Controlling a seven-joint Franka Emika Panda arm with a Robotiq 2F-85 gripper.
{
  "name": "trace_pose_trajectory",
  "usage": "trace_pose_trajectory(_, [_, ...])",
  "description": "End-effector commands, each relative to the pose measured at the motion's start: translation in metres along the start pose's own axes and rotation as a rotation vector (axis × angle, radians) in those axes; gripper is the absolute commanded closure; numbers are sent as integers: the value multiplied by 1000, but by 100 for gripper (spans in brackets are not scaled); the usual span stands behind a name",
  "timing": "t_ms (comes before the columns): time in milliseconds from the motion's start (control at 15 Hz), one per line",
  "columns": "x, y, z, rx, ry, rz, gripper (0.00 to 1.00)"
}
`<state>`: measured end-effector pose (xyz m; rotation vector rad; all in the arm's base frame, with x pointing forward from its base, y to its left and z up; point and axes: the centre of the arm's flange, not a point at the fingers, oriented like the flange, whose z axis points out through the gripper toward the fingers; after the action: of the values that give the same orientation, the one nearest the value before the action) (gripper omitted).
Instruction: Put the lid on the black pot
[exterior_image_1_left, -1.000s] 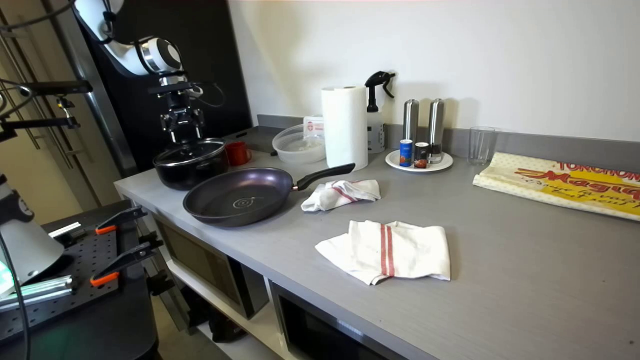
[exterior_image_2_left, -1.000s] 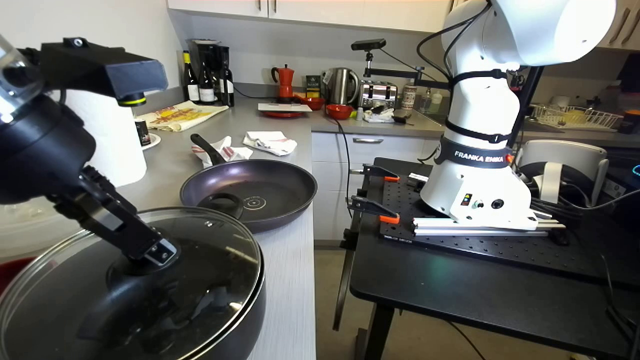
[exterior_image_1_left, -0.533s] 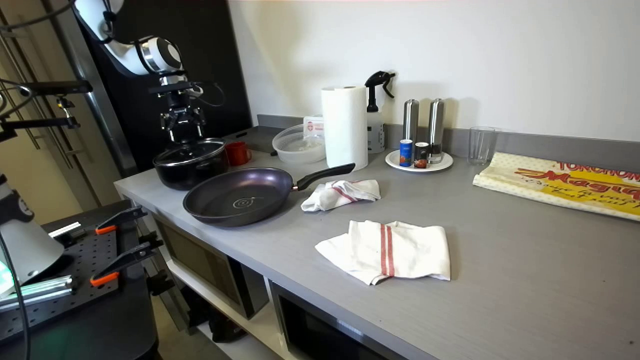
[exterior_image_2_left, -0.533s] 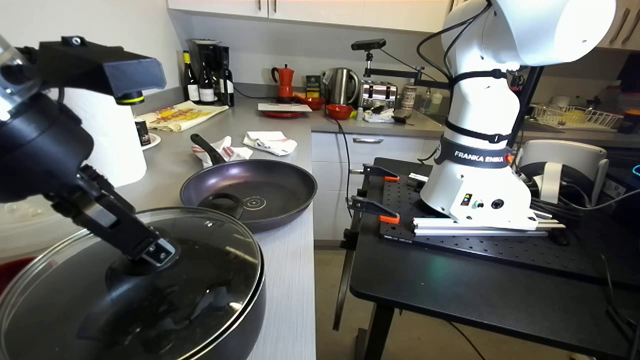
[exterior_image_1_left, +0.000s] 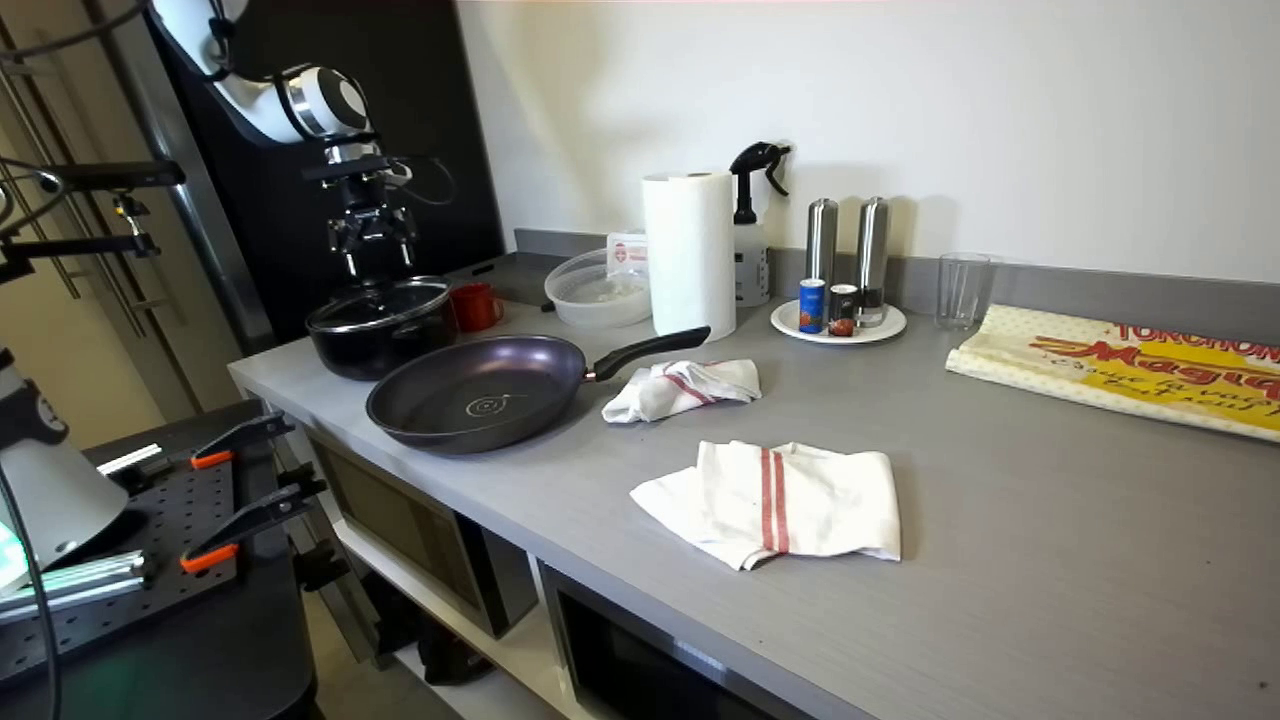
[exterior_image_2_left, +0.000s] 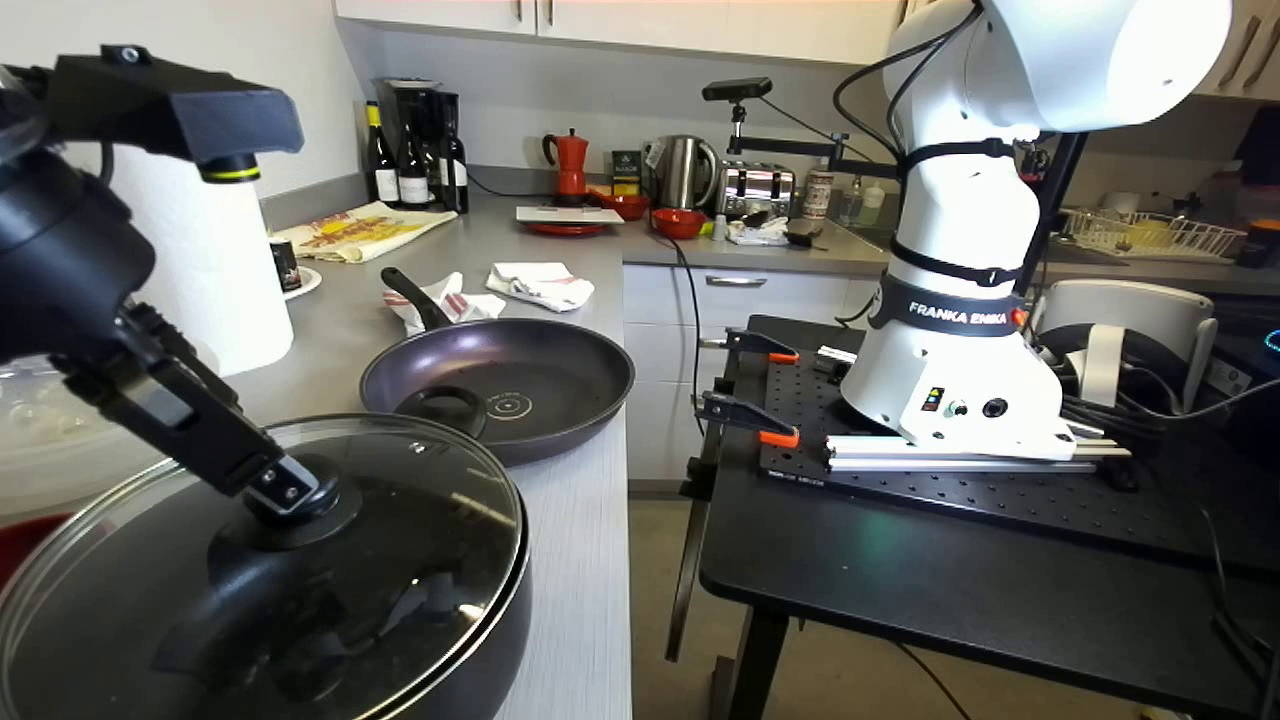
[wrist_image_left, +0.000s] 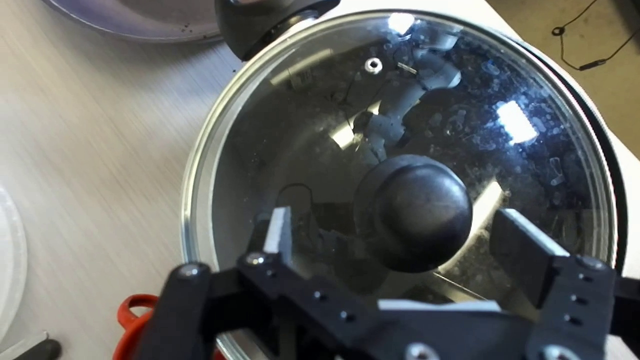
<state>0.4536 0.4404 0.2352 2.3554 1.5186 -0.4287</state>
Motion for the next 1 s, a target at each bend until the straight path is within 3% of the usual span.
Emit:
trace_pose_trajectory(0, [-8, 14, -15, -13, 7, 14, 0])
trace_pose_trajectory(533, [-27, 41, -46, 3, 67, 183, 0])
trace_pose_trajectory(600, [-19, 39, -35, -6, 61, 128, 0])
trace_pose_trajectory(933, [-19, 39, -33, -5, 59, 131, 0])
